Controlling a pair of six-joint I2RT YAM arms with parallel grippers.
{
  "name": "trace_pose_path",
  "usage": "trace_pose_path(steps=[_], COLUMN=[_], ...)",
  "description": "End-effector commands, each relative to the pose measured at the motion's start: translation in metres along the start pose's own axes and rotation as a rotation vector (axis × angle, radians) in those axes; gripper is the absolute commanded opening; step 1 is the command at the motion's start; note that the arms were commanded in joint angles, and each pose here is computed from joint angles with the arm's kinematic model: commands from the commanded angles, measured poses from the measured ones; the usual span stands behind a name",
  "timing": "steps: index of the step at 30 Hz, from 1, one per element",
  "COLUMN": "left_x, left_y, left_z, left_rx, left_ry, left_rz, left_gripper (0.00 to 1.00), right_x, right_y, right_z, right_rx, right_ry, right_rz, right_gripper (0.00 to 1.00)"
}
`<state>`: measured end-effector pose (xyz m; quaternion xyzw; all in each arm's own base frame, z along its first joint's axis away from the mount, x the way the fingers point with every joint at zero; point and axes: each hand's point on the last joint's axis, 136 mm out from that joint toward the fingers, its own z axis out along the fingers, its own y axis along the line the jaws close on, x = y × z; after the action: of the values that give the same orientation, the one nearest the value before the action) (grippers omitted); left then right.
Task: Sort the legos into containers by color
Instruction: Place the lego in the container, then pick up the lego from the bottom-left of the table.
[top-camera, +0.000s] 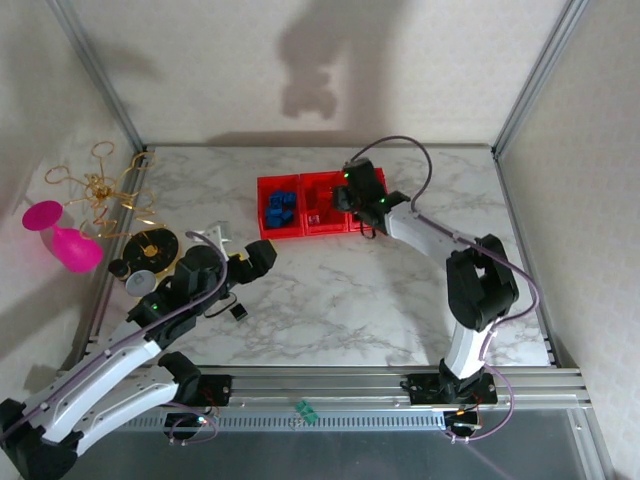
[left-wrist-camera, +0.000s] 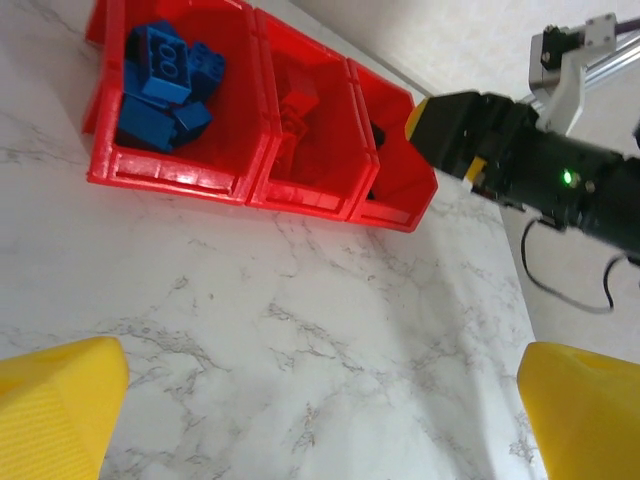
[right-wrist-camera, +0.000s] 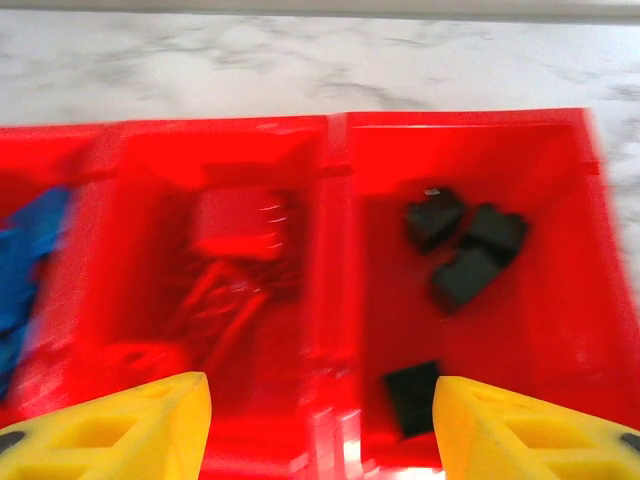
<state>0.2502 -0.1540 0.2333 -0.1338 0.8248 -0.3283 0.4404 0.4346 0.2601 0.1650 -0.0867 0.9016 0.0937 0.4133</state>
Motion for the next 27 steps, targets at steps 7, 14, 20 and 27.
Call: trace_pose_path(steps=[7, 14, 20, 27], left_x=[-0.008, -0.018, -0.024, -0.028], left_y=[0.034, 0.046, 0.054, 0.060], left_z=[-0.046, -0.079, -0.097, -0.109], left_rx=[-0.127, -0.152, -0.168, -0.176], left_ry=[-0.068, -0.133, -0.173, -0.207], left_rz=[-0.045, -0.084, -0.120, -0.137], left_gripper=[1.00, 1.00, 1.00, 1.00], right_x=[0.091, 0.152, 0.189, 0.219], right_y=[0.131, 0.210, 0.261, 0.292], right_z=[-0.046, -0.047, -0.053, -0.054], right_rx=[-0.301, -0.408, -0.461, -0.462], right_ry=[0.109, 0.188, 0.218, 0.244], right_rz=[-0.162, -0.258, -0.352, -0.425], right_gripper=[0.67, 0.72, 0.75, 0.76])
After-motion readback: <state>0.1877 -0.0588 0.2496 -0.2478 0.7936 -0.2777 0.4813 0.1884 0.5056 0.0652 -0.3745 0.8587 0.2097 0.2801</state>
